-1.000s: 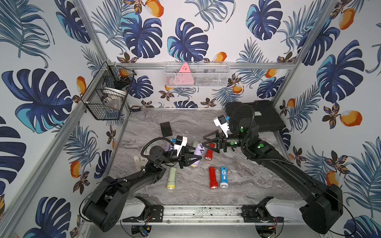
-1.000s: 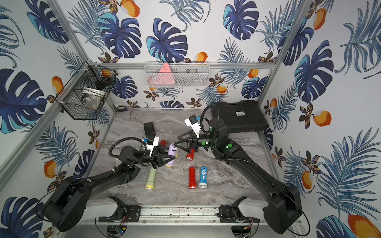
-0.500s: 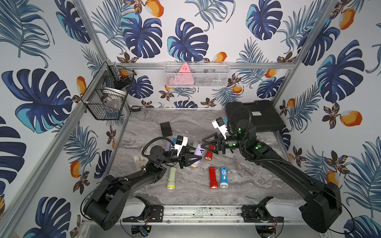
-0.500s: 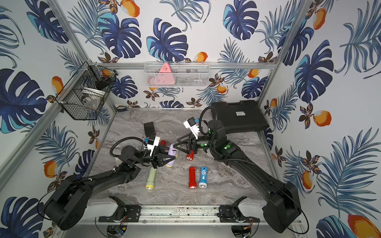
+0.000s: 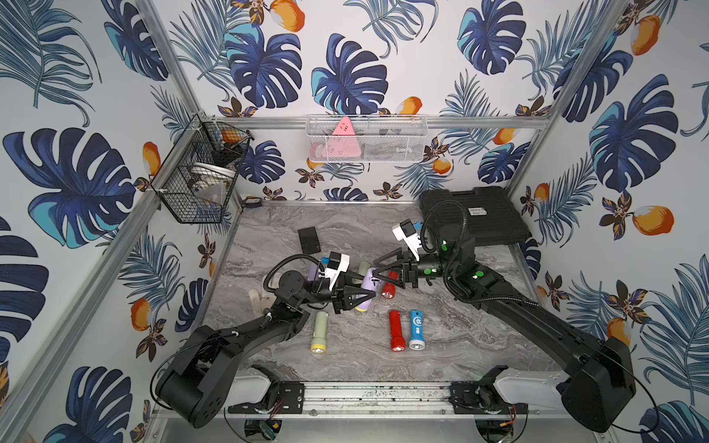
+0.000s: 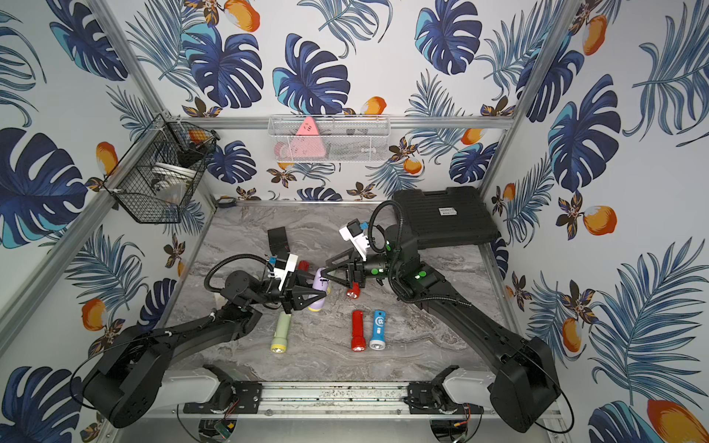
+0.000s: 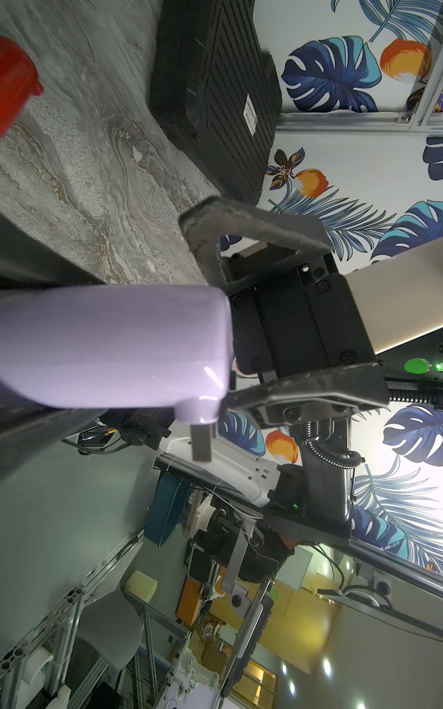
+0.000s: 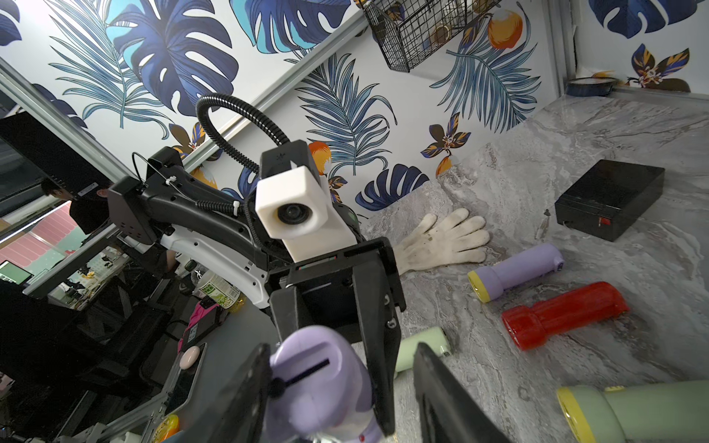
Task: Close the plug at the bottom of the flashlight
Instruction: Close the plug of the flashlight.
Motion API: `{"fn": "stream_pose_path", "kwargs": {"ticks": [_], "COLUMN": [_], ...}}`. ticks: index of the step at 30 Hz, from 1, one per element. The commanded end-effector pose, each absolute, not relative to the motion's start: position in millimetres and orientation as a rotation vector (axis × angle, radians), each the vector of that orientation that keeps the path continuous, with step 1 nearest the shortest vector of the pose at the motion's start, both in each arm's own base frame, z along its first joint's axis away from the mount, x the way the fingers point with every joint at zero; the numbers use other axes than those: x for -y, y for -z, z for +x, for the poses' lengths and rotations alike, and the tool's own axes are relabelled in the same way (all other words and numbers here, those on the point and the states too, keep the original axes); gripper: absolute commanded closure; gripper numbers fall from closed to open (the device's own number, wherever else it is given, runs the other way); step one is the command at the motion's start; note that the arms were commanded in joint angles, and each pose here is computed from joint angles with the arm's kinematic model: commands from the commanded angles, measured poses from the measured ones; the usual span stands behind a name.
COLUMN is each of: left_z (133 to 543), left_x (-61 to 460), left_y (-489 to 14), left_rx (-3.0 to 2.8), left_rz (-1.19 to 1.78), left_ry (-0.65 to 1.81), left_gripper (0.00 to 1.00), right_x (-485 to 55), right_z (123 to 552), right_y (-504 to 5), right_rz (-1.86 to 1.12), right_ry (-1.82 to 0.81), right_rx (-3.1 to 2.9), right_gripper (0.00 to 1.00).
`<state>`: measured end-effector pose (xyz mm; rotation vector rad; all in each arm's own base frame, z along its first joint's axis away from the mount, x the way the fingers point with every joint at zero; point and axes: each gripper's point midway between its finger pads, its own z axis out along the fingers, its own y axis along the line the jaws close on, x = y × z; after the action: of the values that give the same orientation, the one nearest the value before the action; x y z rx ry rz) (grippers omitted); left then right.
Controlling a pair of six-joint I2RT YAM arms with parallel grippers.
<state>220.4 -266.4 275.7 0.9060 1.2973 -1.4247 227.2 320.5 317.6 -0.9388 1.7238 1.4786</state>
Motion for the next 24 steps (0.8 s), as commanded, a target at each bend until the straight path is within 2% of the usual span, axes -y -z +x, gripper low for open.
{"fn": "stream_pose_path", "kwargs": {"ticks": [1,7,13,24], "left_z": [213.9,210.7,210.2,205.2], "left_x": [263.2,261.6,256.1,255.2], "left_y": [-302.1,-308.4,-317.6,-337.5], "left_rx": [-1.168,-1.142,-1.114,-1.057], "left_rz": [0.925,0.93,0.929,1.005], "left_ry": [1.4,1.397,1.364,1.291], "left_gripper": [1.0,1.0,1.0,1.0], "right_x": [-322.7,-324.9,-327.2,-331.5], "right_z": [225.8,222.8,220.3,215.1], "right_y": [-306.8,-303.9,-295.5,-275.7], "right_rz": [-0.938,-0.947,-0.947,-0.982], "right_ry": [-1.488,-1.517,-1.547,-1.512], "right_rx": [-1.763,-1.766,-1.794,-1.869], "right_gripper": [0.45,0.58,0.65,0.7]}}
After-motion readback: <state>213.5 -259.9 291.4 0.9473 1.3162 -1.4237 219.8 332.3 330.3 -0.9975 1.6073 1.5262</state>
